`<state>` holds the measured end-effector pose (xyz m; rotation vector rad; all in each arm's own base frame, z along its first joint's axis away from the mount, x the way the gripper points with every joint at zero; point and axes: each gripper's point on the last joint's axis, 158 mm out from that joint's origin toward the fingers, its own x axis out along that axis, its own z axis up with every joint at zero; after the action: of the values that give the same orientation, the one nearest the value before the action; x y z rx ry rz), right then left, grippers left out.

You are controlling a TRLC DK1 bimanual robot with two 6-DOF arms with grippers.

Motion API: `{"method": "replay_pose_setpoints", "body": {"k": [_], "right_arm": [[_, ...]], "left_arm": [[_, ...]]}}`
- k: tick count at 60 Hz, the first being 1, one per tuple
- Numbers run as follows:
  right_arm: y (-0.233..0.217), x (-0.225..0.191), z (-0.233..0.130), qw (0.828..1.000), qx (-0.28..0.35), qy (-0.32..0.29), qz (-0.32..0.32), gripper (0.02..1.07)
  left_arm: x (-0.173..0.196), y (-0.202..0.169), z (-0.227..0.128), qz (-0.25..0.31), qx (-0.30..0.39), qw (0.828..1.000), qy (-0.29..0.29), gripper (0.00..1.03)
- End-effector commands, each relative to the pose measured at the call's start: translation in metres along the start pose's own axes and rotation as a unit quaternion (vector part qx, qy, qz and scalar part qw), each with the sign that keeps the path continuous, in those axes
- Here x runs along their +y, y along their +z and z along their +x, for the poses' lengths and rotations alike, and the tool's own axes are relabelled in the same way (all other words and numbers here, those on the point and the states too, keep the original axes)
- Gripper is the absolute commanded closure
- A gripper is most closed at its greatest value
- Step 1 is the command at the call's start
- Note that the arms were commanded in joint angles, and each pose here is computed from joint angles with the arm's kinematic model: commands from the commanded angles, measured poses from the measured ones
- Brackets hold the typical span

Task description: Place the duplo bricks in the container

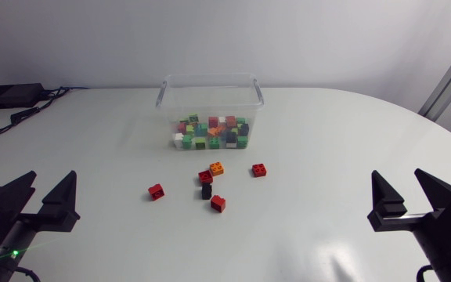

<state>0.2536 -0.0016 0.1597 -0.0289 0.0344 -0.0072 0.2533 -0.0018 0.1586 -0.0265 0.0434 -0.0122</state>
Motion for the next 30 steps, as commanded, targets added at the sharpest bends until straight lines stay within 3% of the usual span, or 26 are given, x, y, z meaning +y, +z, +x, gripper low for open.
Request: {"method": "replay_pose_setpoints", "body": {"k": [1, 18, 30], "right_arm": [[-0.011, 0.003, 0.001, 1.0, 0.011, 0.005, 0.01, 0.06], [-0.011, 0.001, 0.001, 1.0, 0.012, 0.002, 0.009, 0.06], [-0.005, 0.006, 0.0, 1.0, 0.005, 0.011, 0.01, 0.06]], "left_arm": [[0.0, -0.006, 0.0, 0.0, 0.004, 1.0, 0.0, 0.04], [0.0, -0.004, 0.0, 0.003, 0.0, 1.0, 0.001, 0.04], [0.011, 0.024, -0.004, -0.011, -0.035, 0.999, 0.023, 0.05]]}}
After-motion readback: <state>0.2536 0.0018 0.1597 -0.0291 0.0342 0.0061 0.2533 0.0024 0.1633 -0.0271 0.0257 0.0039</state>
